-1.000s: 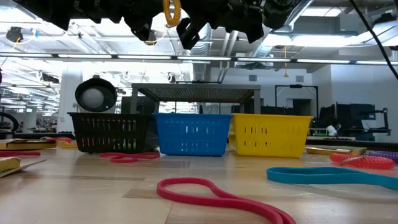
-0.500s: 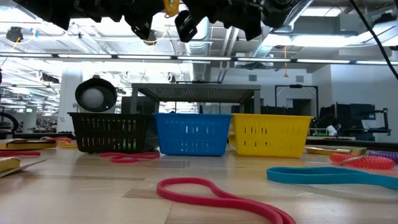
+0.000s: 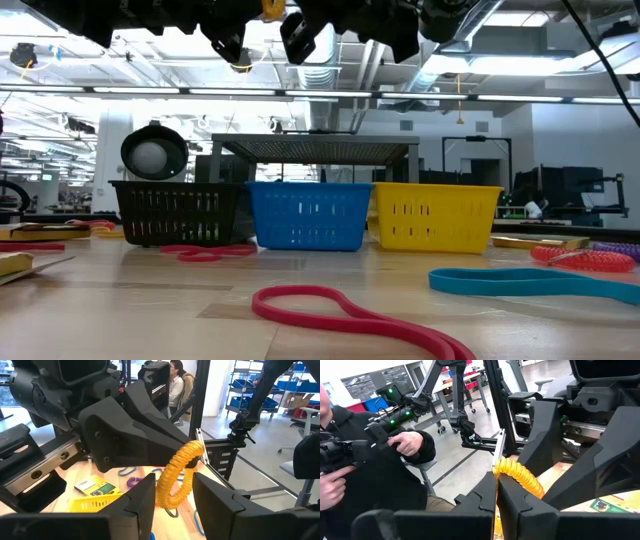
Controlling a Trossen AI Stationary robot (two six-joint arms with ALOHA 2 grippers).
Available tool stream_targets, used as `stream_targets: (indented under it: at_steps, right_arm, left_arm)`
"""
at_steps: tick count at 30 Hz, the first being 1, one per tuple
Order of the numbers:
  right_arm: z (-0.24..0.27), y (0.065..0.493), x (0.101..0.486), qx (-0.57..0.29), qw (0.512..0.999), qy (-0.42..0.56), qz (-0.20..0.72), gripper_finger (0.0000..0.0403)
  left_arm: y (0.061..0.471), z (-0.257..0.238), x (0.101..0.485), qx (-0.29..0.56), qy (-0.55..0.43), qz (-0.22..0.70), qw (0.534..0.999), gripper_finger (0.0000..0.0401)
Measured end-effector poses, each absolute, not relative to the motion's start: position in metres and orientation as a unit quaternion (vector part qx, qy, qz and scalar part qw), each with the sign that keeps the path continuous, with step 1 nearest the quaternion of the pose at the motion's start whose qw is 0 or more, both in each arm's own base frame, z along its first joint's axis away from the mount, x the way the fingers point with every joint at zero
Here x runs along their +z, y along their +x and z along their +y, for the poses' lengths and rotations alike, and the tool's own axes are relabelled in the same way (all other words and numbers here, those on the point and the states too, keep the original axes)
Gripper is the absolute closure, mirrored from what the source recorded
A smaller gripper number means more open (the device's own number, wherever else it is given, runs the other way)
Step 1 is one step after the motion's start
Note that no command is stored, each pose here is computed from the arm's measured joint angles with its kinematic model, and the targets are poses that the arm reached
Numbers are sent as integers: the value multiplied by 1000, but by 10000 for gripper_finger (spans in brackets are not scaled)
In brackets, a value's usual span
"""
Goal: Pick & Place Office Desk Supplies
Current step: Put the yellow spring keychain into the black basket
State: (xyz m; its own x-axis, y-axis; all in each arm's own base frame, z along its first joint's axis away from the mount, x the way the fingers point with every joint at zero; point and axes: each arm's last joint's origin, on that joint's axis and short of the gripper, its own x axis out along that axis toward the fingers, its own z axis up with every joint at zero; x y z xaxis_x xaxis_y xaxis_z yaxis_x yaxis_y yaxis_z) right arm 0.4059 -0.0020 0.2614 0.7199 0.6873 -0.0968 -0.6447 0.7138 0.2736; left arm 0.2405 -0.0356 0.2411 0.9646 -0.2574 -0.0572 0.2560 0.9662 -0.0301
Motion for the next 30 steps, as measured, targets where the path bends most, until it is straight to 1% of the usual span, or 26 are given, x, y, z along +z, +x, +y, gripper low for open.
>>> stream_targets:
  at_steps: [11,14,18,21,25,30]
  right_arm:
    - [-2,406,261,362,921,110,96,402]
    - [-2,406,261,362,921,107,95,402]
    - [-1,406,262,353,926,97,89,394]
    - [-1,406,262,352,926,97,89,374]
    - [-1,406,261,358,922,107,98,335]
    - [-1,405,261,377,915,109,99,265]
  left_arm:
    - [241,-36,242,-129,-11,23,991,373]
    - [241,-36,242,-129,-11,23,991,385]
    - [241,-36,242,-129,-2,22,991,384]
    - [241,-36,242,-129,-2,23,991,384]
    - [240,-36,242,-129,-2,26,991,387]
    - [240,-35,242,-129,2,26,991,387]
